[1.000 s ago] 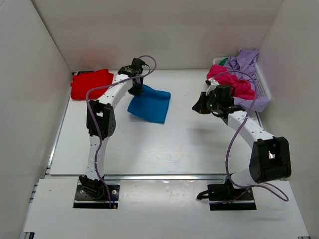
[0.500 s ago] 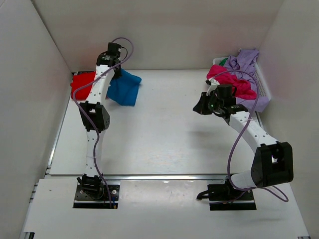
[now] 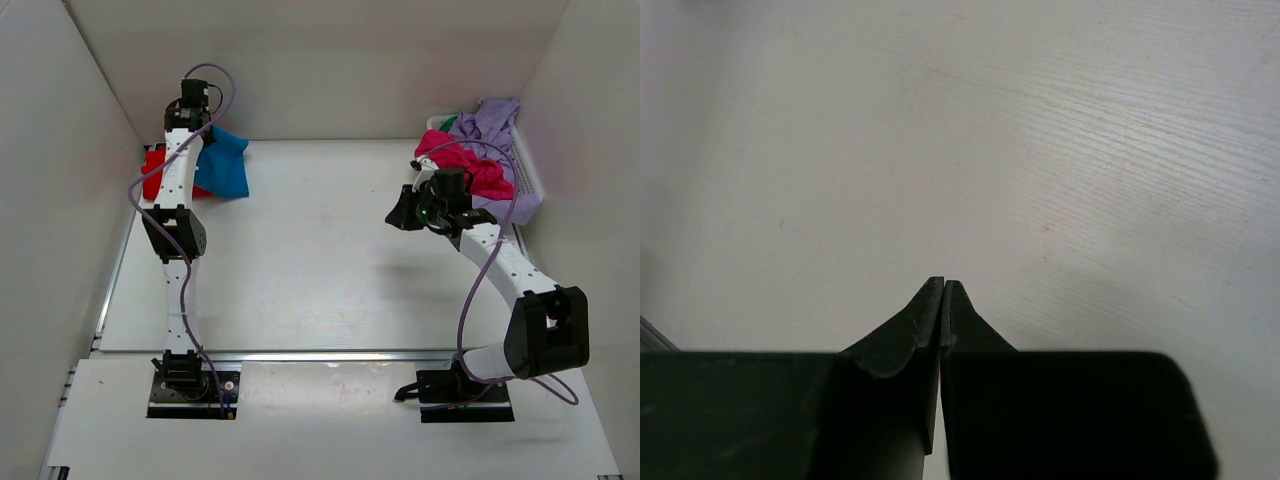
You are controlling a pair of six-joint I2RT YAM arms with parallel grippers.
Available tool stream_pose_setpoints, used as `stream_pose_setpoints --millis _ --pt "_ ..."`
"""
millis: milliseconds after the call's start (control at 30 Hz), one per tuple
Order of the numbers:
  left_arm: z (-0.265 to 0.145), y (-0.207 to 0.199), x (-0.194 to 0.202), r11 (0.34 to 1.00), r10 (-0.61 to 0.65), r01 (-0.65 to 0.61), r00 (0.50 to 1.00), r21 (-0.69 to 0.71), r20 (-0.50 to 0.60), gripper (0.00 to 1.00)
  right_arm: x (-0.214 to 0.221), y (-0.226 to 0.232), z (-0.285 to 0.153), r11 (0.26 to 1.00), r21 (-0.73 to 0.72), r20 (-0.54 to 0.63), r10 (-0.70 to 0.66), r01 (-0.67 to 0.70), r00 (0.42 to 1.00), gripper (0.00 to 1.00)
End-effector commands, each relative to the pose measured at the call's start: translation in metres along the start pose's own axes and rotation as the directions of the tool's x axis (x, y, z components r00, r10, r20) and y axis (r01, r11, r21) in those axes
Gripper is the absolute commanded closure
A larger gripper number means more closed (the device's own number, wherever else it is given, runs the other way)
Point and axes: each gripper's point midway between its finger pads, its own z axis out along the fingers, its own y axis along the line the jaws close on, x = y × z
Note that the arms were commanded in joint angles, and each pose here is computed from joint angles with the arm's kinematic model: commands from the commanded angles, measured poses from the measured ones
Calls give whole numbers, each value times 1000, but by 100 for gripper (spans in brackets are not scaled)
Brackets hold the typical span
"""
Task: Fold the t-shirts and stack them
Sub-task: Put the neatly folded tshirt into the corner of the board with the left arm
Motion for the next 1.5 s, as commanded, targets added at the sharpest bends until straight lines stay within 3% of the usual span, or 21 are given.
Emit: stream_pose_setpoints --millis 0,333,567,733,933,1133,1200,1333,1433,1467 --pt "-12 38 -45 996 -69 75 988 -37 138 100 -10 8 -8 1000 -15 48 -17 18 999 100" --pt "2 97 -60 985 -146 160 969 -59 200 100 16 1 -4 1000 18 -43 -11 12 999 100" --pt "41 106 -43 982 -156 172 973 -82 173 97 26 8 -3 1000 23 -69 8 -7 998 100" --pt "59 127 -37 963 -257 267 952 -39 163 98 29 12 1 1000 24 -94 2 0 996 100" --pt "73 146 -32 940 -335 342 927 -12 170 88 31 16 4 1000 23 -114 14 -12 993 100" --pt "95 163 -16 916 -388 399 909 -48 150 96 28 20 4 1000 30 -120 7 -3 993 100" --pt "103 162 -8 915 -388 399 911 -63 139 85 26 19 3 999 39 -113 7 -2 994 100" --pt "106 179 -7 911 -370 391 915 -127 163 37 29 20 -1 999 38 -113 11 -7 993 100" --pt "103 183 -3 903 -386 406 910 -141 151 22 31 22 -2 999 34 -114 13 -9 993 100" --pt "99 190 -3 891 -403 425 902 -160 156 12 28 25 -3 999 32 -103 3 0 995 100"
